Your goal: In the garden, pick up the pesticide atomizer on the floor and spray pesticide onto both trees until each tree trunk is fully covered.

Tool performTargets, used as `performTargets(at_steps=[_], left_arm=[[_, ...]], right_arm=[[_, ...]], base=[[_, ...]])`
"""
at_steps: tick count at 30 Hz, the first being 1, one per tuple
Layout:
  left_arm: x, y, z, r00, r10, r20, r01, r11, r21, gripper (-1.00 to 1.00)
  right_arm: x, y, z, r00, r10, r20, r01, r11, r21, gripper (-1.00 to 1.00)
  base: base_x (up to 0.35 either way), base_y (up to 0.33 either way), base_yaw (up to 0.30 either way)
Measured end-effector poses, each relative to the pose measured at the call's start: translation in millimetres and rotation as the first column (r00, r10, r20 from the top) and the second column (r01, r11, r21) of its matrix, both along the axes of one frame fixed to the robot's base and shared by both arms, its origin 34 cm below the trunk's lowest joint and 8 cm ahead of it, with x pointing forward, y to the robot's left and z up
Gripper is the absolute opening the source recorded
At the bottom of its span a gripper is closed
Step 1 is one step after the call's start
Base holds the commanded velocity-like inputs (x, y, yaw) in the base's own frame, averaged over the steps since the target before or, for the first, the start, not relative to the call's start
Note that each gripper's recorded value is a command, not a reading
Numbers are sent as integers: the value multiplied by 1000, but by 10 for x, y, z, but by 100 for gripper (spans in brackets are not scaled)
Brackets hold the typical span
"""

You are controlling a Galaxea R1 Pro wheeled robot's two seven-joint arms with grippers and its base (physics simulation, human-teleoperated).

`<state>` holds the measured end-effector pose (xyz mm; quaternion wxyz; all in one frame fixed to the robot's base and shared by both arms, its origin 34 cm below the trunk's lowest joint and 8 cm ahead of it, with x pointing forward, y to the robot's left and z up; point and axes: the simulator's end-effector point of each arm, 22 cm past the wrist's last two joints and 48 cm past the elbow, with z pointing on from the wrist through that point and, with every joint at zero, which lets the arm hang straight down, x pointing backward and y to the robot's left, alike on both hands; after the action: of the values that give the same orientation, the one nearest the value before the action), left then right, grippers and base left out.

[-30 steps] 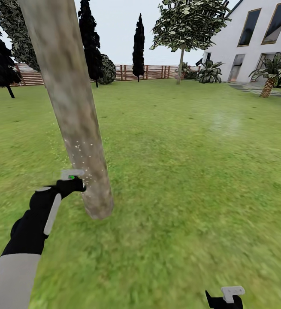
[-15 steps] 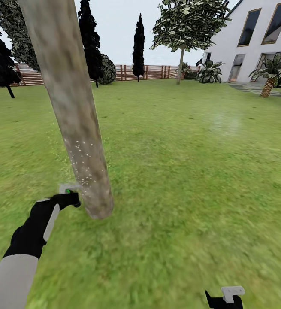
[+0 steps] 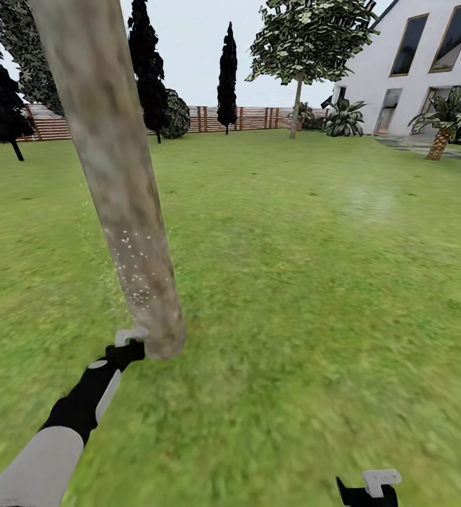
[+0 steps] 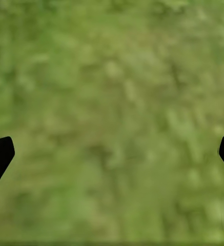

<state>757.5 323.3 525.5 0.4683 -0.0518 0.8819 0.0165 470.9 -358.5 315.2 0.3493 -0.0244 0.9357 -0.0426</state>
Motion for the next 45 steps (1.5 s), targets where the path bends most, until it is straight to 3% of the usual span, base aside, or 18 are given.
performTargets(at_steps=[2,11,14,18,26,45], left_arm=[[-20,7,-49,1000,3,9,-3,1000,2,-100],[-221,2,-379,998,8,-62,-9,1000,-6,-100],[-235,13,-397,998,14,-66,-15,1000,-9,-100],[-262,155,-405,995,75,-72,-73,997,28,-100],[-261,48,-422,995,67,-74,-66,998,14,-100],[-317,61,-500,993,75,-96,-74,997,19,-100]], right_arm=[[0,0,0,1000,0,0,0,1000,0,100],[0,0,0,1000,0,0,0,1000,0,100],[0,0,0,1000,0,0,0,1000,0,100],[0,0,0,1000,0,0,0,1000,0,100],[0,0,0,1000,0,0,0,1000,0,100],[0,0,0,1000,0,0,0,1000,0,100]], base=[[0,-254,0],[91,-268,215],[155,-267,276],[139,-267,94],[9,-273,121],[151,-250,174]])
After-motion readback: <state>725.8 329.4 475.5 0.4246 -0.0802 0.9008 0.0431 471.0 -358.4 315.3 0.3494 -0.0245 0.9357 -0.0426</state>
